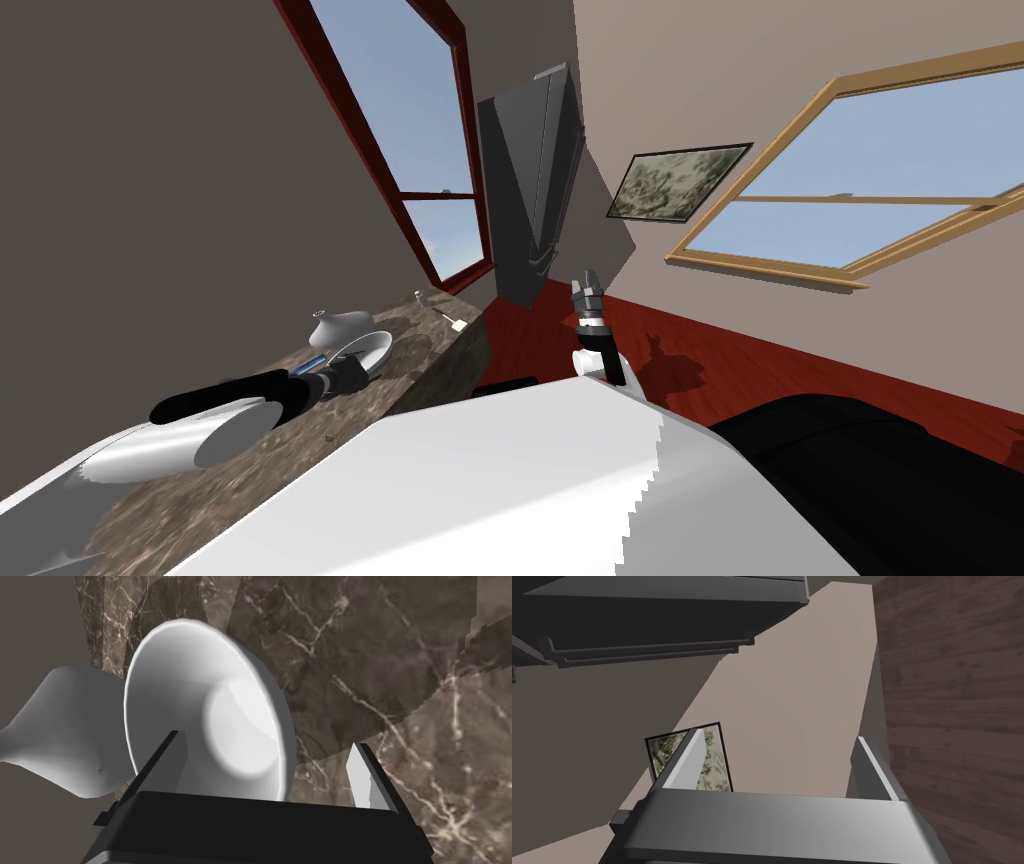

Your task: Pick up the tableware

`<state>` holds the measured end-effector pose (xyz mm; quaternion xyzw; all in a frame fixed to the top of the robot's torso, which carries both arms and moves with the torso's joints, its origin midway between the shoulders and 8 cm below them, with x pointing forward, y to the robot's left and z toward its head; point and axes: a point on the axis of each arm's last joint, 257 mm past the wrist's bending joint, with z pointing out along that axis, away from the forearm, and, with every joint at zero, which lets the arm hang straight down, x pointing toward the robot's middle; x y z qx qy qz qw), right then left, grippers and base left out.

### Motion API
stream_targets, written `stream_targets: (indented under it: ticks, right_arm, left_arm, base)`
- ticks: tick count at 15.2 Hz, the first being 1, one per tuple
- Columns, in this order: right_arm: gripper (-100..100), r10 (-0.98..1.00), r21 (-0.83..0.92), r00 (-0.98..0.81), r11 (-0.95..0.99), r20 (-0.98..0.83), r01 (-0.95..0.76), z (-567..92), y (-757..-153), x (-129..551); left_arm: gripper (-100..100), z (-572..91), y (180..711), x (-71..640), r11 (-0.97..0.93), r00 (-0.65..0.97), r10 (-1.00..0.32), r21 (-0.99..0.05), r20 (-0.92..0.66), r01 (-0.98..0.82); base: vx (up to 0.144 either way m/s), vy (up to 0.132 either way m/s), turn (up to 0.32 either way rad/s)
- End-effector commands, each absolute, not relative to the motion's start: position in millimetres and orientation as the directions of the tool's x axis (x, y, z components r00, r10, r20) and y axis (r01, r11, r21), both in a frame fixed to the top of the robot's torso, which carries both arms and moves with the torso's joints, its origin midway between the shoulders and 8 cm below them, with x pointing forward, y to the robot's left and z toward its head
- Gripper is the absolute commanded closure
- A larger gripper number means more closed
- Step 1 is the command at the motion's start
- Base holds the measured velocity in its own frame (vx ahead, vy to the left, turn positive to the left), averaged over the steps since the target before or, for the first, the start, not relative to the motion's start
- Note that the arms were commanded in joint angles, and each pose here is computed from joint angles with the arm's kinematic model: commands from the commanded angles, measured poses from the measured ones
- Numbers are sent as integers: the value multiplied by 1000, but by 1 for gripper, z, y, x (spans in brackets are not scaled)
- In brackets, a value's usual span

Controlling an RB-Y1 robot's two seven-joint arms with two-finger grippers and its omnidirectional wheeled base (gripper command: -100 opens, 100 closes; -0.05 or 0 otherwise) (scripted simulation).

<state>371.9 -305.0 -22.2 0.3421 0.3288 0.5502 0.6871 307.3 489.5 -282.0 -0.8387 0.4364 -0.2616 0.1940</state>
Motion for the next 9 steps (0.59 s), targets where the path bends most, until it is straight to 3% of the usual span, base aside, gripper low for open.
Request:
stream_targets:
  ticks: [1,9]
  right_arm:
    - [0,981,832,178,160,-75,-531,-22,-305,372]
    - [0,981,832,178,160,-75,-531,-22,-305,372]
  left_arm:
    - [-100,-286,494,297,-574,519,-813,-510,263,-641]
    - [-100,-290,503,271,-649,610,-756,-397,237,-649]
  base:
    - [33,-7,-6]
    - [32,-10,-8]
